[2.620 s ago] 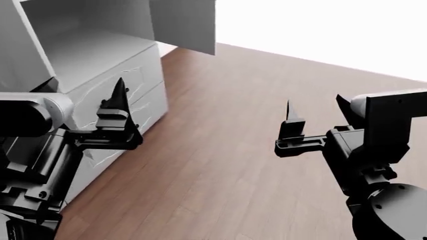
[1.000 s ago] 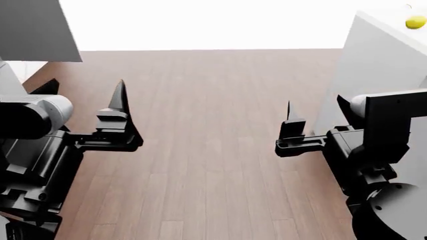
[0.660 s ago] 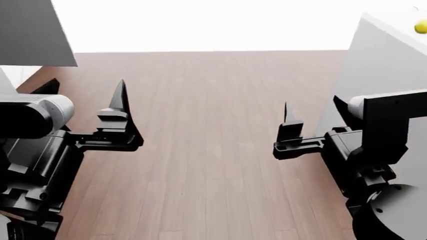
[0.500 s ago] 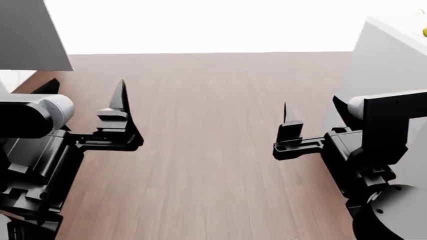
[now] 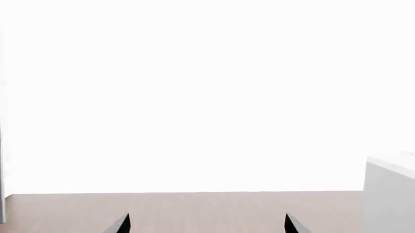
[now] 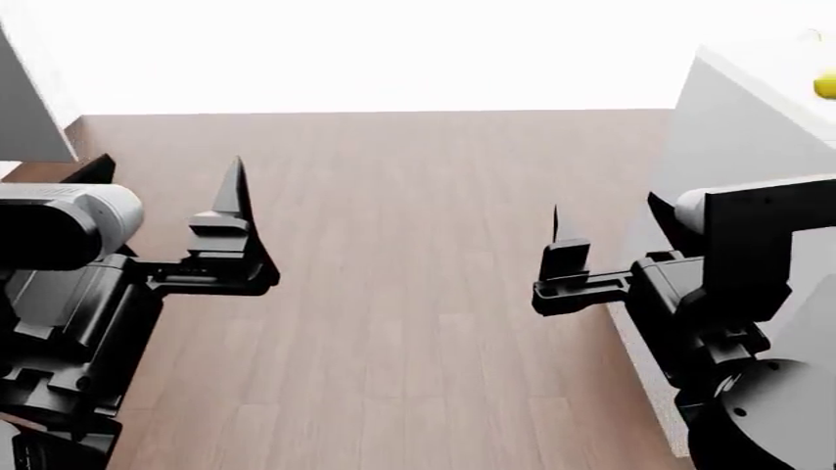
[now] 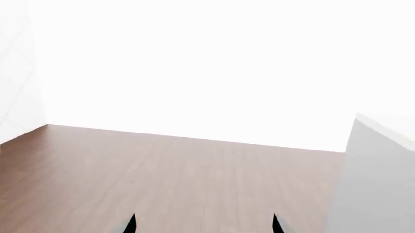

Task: Pick the lemon from the counter and place it in the cabinet.

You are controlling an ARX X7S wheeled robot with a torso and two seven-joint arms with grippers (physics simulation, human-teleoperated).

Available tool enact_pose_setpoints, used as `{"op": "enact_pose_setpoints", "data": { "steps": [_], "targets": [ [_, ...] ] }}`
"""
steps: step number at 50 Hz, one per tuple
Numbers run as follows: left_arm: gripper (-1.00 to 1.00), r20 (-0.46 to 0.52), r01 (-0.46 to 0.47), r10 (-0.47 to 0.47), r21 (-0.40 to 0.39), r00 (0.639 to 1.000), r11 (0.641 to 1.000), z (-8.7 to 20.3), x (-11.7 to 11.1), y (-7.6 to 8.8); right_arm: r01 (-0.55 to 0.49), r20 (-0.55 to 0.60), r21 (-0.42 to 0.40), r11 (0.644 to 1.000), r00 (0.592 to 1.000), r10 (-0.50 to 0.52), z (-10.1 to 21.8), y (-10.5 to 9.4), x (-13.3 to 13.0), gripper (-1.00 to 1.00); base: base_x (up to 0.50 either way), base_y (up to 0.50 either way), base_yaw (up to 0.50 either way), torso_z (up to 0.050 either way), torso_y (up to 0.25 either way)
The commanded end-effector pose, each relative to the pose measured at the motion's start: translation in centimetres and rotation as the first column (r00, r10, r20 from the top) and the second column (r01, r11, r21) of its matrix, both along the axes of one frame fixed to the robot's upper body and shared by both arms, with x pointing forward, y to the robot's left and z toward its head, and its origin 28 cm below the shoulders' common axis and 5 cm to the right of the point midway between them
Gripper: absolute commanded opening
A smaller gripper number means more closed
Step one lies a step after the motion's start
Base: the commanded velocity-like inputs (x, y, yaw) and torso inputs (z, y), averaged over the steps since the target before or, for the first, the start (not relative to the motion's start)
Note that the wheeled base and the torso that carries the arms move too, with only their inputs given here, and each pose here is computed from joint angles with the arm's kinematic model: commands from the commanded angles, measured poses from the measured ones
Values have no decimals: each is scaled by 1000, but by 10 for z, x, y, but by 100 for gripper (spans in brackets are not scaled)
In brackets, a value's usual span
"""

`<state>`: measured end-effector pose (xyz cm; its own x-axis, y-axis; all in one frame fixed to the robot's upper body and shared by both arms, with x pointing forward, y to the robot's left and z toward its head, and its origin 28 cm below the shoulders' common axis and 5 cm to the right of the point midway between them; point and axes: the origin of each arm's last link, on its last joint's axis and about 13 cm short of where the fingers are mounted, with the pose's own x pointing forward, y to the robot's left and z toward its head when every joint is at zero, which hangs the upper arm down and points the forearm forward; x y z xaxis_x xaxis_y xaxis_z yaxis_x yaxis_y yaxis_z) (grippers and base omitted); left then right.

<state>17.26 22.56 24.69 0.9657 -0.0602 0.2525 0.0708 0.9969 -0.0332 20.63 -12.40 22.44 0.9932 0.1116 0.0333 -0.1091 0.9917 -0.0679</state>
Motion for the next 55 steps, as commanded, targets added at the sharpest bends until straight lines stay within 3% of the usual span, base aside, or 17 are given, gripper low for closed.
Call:
{"op": "enact_pose_setpoints", "data": {
  "steps": [1,55],
  "targets": [
    [100,0,1,-1,0,1000,1000,0,0,0,2,-6,-2,1000,1000,-2,0,0,0,100,-506,-226,0,0,0],
    [100,0,2,-2,1,1000,1000,0,0,0,2,-4,-3,1000,1000,-2,0,0,0,100,-505,-179,0,0,1]
  ]
}}
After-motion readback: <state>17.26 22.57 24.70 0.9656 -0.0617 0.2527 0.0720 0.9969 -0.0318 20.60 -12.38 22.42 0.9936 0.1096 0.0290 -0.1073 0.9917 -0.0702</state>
